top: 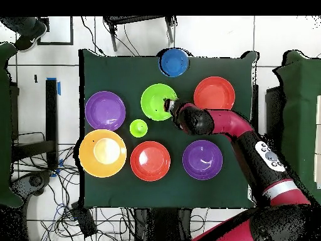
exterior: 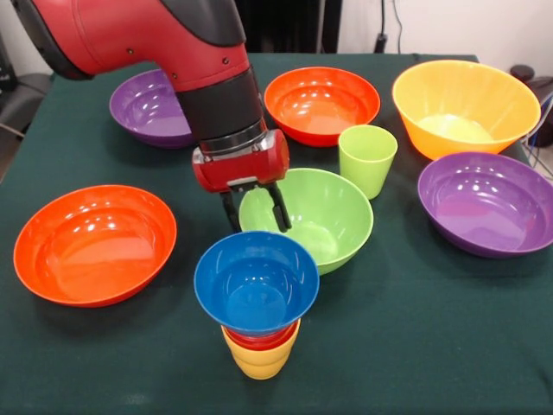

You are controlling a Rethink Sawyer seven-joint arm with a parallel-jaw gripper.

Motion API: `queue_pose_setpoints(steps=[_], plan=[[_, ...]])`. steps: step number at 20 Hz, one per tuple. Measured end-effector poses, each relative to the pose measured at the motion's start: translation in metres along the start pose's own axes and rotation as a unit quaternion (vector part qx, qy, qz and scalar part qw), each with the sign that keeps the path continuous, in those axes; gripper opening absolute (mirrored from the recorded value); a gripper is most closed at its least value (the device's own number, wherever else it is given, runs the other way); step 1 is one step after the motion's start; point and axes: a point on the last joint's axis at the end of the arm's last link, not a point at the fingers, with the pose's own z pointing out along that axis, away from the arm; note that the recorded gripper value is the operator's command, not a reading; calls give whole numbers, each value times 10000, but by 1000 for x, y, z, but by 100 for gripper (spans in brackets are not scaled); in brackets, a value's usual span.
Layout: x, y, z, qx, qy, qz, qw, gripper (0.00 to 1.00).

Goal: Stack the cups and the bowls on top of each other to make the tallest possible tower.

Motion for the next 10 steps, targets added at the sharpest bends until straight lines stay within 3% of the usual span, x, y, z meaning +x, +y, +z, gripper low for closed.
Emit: queue_pose_setpoints(steps=[10], plan=[[25, -13, 16, 25, 214, 127, 9997, 100]])
